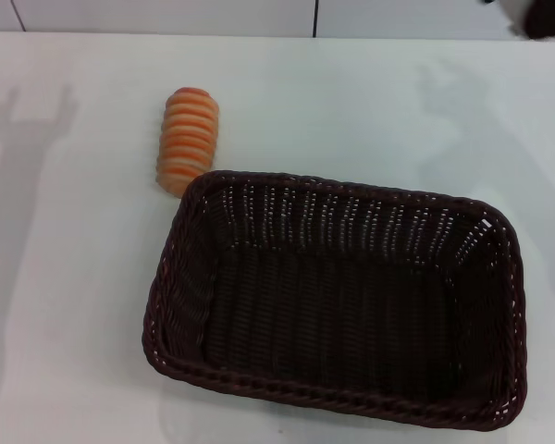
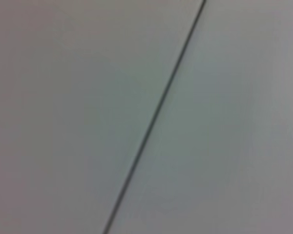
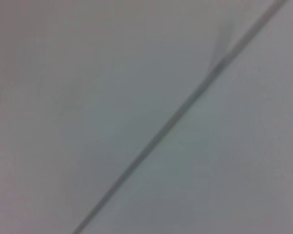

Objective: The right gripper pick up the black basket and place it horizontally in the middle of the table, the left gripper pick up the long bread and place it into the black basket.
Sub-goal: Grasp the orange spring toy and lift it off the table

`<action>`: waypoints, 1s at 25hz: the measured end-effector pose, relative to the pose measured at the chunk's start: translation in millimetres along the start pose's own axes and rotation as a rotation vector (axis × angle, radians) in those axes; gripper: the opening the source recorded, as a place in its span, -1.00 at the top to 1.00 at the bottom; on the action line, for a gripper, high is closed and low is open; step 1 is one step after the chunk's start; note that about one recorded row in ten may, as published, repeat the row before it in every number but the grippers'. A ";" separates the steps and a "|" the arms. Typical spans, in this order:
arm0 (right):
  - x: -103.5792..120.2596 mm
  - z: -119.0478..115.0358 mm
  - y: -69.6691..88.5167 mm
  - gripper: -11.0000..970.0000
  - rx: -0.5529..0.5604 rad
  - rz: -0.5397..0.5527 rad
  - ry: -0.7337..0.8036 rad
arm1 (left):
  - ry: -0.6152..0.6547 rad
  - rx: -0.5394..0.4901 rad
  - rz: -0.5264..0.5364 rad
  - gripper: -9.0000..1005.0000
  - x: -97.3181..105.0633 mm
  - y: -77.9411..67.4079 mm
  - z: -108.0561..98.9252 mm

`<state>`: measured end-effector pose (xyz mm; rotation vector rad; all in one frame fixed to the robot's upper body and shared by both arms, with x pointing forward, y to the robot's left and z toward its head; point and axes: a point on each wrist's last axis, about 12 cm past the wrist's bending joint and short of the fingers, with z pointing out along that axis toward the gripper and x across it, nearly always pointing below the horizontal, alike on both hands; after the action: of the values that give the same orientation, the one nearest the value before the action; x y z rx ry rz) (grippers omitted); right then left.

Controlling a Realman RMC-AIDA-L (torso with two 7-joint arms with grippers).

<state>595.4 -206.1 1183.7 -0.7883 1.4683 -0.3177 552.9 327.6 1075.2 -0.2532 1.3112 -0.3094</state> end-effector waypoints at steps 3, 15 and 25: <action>20.0 -10.2 2.9 0.33 0.094 0.043 -0.052 | -0.001 0.040 0.002 -0.72 -0.3 -8.5 0.9; 128.9 -45.9 20.8 0.33 0.386 0.345 -0.137 | 0.017 0.211 0.041 -0.72 -5.0 -62.7 13.7; 177.3 -77.2 13.9 0.33 0.539 0.456 -0.014 | 0.225 0.203 0.128 -0.72 -39.7 -120.9 44.5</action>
<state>538.7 -330.8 1046.5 -0.0182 1.4113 -0.3346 577.5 229.7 1164.6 0.0390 1.4985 -0.3668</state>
